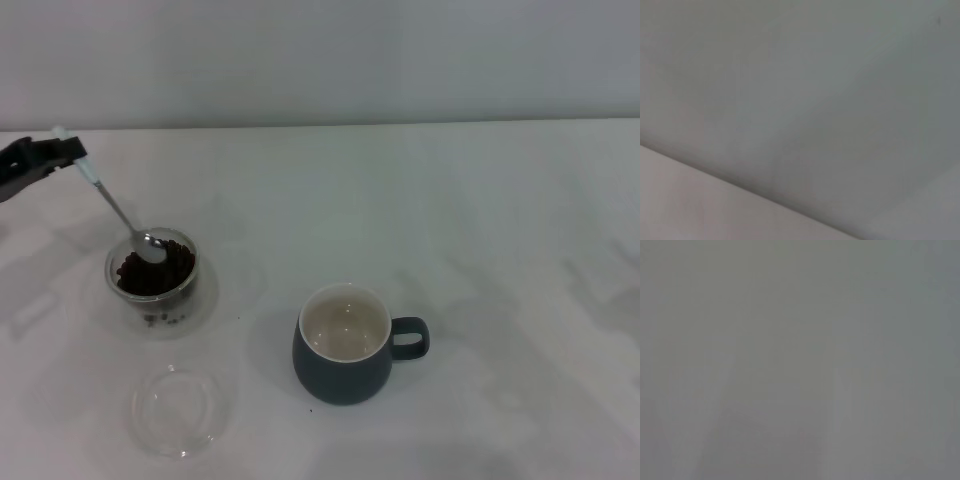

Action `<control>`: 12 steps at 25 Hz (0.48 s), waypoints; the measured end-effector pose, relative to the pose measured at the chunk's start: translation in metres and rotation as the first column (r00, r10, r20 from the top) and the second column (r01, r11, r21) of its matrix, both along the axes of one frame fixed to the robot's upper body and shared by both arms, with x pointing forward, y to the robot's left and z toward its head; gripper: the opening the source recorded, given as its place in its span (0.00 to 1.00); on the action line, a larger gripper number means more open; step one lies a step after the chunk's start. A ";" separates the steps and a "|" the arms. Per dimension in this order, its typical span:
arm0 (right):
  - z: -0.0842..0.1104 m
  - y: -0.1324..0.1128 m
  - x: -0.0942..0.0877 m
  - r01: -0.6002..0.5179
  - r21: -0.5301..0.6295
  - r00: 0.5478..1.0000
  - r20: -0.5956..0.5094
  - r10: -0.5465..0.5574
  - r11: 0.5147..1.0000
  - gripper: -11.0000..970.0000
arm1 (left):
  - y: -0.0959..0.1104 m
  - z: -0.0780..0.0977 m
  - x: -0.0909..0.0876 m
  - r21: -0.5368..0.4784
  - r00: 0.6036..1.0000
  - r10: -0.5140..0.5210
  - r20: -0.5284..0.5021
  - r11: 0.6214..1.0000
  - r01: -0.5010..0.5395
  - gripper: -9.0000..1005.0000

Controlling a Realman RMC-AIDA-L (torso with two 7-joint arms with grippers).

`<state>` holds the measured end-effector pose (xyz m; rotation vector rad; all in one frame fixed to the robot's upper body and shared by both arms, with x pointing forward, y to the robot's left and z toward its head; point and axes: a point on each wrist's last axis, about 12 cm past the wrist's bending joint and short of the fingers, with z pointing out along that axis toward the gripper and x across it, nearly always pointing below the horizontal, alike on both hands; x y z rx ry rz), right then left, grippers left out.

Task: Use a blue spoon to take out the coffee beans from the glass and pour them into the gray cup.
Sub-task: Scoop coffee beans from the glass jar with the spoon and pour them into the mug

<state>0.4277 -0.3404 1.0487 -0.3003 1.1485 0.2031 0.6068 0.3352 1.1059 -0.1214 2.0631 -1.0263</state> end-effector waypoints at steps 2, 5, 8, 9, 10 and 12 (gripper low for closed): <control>0.000 0.001 0.001 -0.004 -0.001 1.000 -0.003 0.004 1.000 0.75 | -0.006 -0.001 0.002 0.019 1.000 -0.013 -0.009 1.000 0.014 0.13; -0.001 0.001 0.002 -0.007 -0.002 1.000 -0.007 0.007 1.000 0.75 | -0.012 -0.004 0.003 0.046 0.999 -0.028 -0.017 0.998 0.029 0.13; -0.001 0.001 0.002 -0.007 -0.003 1.000 -0.009 0.007 1.000 0.75 | -0.018 -0.004 0.005 0.082 0.999 -0.041 -0.009 0.996 0.042 0.13; -0.001 0.001 0.002 -0.006 -0.003 1.000 -0.010 0.006 1.000 0.75 | -0.021 -0.004 0.005 0.094 0.999 -0.048 -0.005 0.994 0.048 0.13; -0.001 0.001 0.002 -0.004 -0.003 1.000 -0.011 0.004 1.000 0.75 | -0.022 -0.004 0.005 0.100 0.999 -0.051 0.000 0.994 0.050 0.13; -0.001 0.001 0.003 -0.003 -0.004 1.000 -0.011 0.003 1.000 0.75 | -0.026 -0.004 0.005 0.109 0.998 -0.056 0.006 0.993 0.055 0.13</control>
